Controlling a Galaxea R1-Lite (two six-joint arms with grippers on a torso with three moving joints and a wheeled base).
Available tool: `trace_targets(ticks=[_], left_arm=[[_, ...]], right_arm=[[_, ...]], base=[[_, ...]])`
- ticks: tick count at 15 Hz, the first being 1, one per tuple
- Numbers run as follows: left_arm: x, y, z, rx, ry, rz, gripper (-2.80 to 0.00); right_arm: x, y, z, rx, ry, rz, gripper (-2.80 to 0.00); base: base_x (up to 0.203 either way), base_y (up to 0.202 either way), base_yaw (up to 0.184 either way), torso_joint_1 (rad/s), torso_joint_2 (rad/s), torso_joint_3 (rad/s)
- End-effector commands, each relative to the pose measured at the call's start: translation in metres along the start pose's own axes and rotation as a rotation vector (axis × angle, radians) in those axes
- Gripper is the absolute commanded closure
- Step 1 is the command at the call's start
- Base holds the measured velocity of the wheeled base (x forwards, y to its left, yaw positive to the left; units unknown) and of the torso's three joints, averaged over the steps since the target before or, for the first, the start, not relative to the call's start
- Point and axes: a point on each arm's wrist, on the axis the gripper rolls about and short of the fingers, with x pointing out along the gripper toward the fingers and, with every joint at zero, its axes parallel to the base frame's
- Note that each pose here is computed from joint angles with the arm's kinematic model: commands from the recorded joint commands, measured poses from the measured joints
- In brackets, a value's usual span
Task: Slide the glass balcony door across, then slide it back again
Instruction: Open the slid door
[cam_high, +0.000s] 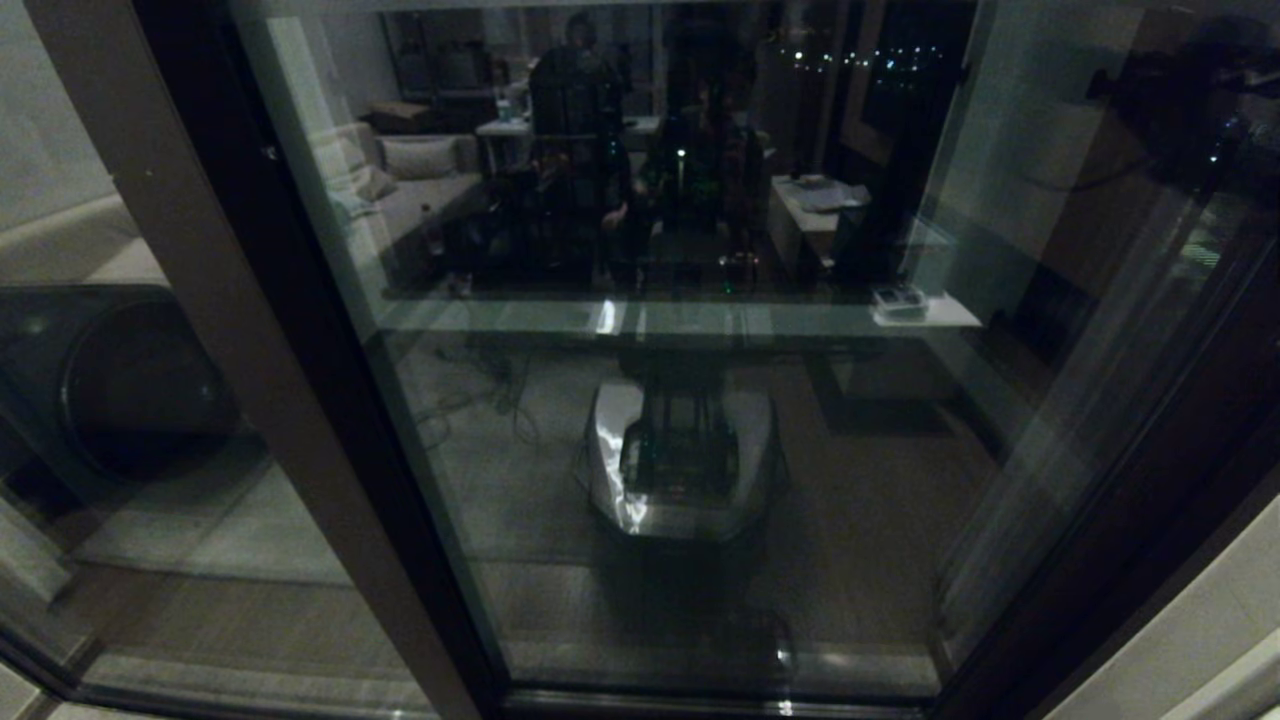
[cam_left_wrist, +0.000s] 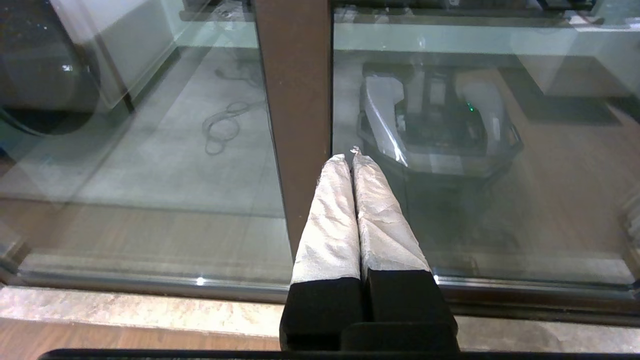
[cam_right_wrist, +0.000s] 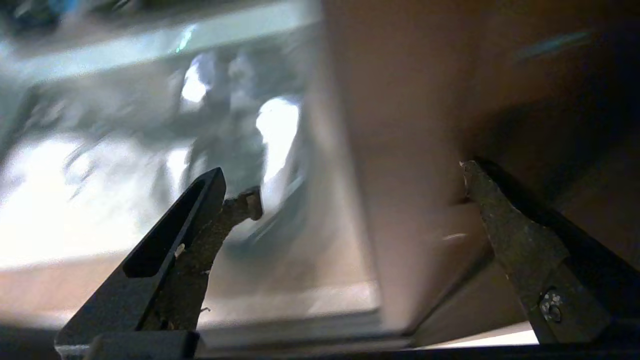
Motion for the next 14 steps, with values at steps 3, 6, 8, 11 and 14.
trace_targets(ticks=[3,6,8,11,14], left_arm=[[0.0,0.0,0.0,0.0,0.001,-0.001,0.0],[0.0,0.0,0.0,0.0,0.001,0.0,0.0],[0.0,0.0,0.0,0.0,0.0,0.0,0.0],[0.0,0.0,0.0,0.0,0.001,-0.001,0.0],[0.0,0.0,0.0,0.0,0.0,0.0,0.0]], right_arm=[[0.007,-0.007,-0.003,0.001,-0.002,-0.014,-2.8],[0.012,-0.008,-0.005,0.011,0.008,0.0,-2.8],[0.016,-0.005,-0.007,0.019,0.016,0.015,-2.8],[0.015,0.006,-0.011,0.023,0.029,0.063,-2.8],[0.014,0.014,-0.012,0.043,0.036,0.106,-2.8]], base=[[0.0,0.0,0.0,0.0,0.0,0.0],[0.0,0.0,0.0,0.0,0.0,0.0],[0.0,0.0,0.0,0.0,0.0,0.0],[0.0,0.0,0.0,0.0,0.0,0.0],[0.0,0.0,0.0,0.0,0.0,0.0]])
